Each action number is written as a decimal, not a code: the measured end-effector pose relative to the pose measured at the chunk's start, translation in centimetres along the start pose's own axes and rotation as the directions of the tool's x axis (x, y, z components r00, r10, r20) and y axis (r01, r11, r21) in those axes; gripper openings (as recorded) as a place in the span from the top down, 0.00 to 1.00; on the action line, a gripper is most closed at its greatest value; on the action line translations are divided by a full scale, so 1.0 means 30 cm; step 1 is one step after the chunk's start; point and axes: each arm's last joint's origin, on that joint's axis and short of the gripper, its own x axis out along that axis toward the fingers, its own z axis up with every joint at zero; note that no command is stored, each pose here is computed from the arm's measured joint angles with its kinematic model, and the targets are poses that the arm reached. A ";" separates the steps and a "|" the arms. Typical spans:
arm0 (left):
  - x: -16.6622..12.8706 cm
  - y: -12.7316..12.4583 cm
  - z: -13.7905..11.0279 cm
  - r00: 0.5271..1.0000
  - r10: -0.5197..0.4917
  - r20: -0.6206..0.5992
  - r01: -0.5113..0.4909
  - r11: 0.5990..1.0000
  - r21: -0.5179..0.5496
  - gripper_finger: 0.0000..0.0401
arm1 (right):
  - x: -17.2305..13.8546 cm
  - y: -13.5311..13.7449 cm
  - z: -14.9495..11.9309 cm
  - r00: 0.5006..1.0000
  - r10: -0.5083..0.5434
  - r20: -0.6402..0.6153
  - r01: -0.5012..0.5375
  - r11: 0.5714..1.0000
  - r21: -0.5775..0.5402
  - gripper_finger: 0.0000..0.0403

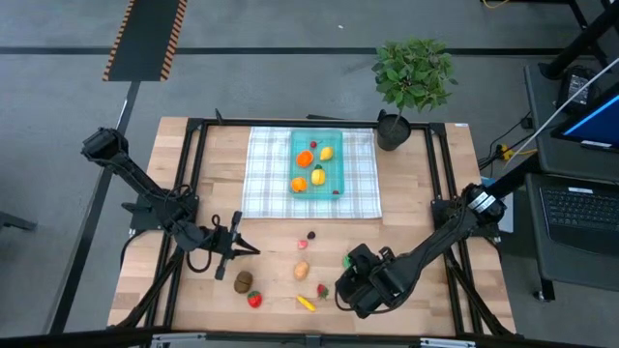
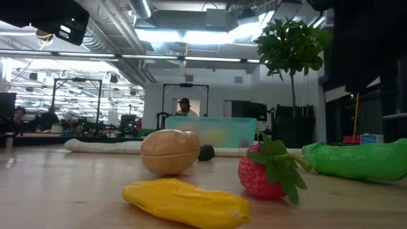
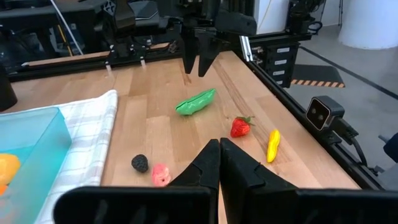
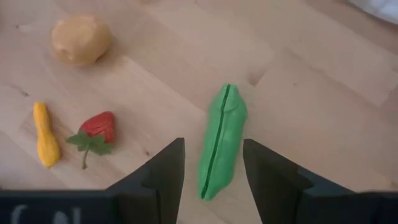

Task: Pick and placing Produce into tupperware
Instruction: Put the green peas into the green bin, then put the brown kiwi into the green bin

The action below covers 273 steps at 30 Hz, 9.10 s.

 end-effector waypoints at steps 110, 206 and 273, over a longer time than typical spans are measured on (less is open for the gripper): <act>0.000 0.000 -0.006 1.000 0.001 -0.016 -0.001 1.000 -0.003 1.00 | 0.003 -0.056 0.134 0.947 -0.024 0.319 0.070 0.989 -0.132 0.67; 0.075 0.290 -0.003 0.909 0.412 -0.063 -0.416 0.905 -0.092 0.98 | 0.262 -0.658 0.591 0.493 0.465 0.736 -0.314 0.883 -0.348 0.67; 0.072 0.299 -0.032 0.895 0.421 -0.146 -0.433 0.900 -0.055 0.91 | 0.438 -0.500 0.813 0.893 0.160 0.420 -0.178 0.984 0.005 0.55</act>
